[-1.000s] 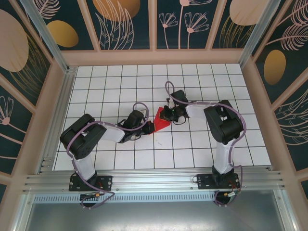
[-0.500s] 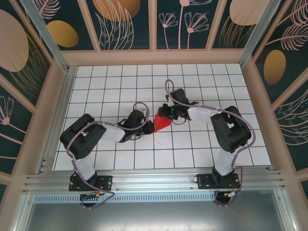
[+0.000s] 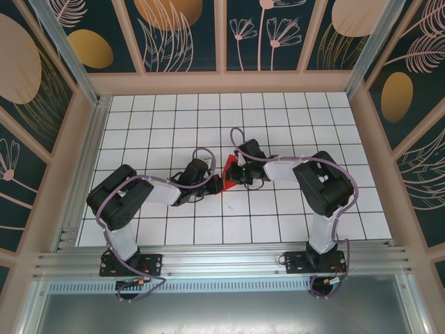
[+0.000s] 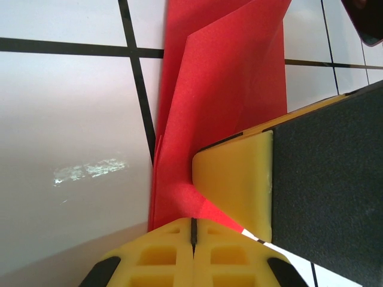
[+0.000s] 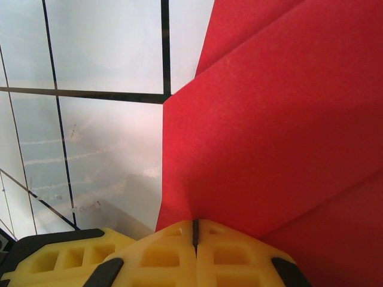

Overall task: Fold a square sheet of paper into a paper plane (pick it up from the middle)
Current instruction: Fourth fold the wing at the center of the table.

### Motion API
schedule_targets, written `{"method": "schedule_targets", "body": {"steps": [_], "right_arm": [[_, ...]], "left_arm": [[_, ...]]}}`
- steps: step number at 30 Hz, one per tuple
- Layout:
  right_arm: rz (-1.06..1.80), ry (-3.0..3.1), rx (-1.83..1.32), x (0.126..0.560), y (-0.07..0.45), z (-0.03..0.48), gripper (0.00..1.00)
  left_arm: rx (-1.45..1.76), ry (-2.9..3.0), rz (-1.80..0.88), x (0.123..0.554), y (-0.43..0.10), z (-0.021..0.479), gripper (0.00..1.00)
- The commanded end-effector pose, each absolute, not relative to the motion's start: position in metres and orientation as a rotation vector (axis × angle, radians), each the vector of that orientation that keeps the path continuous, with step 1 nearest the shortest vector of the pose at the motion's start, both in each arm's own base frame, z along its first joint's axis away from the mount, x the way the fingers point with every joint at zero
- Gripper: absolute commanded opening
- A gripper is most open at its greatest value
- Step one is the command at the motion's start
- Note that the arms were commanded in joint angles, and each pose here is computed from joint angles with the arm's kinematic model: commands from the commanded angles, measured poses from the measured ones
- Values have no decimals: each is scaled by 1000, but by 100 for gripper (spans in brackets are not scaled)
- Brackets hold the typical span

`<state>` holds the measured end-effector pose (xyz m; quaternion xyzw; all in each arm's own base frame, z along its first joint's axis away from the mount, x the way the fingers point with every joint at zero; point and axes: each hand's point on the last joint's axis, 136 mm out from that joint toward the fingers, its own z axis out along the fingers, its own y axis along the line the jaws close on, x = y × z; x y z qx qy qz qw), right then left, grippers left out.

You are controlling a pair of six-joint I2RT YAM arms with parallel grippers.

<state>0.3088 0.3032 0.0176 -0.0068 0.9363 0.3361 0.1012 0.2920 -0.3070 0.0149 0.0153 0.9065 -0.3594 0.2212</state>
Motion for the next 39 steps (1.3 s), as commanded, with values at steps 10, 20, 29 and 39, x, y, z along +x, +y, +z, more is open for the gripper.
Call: {"method": "schedule_targets", "body": {"steps": [10,20,29,39], "right_arm": [[896,2838,34,306,289,-11,1],[899,2852,32,302,290,-14,1],[856,2850,42,305,285,-14,1],[848,2833,42,311,285,-9,1]], "left_arm": [[83,2575,-1120,266,-311,33,2],[46,2624,-1009,278,-309,14,0],[-5,2719,-897,260,-284,-12,0],[-70,2722,-1003,233,-274,-14,0]]}}
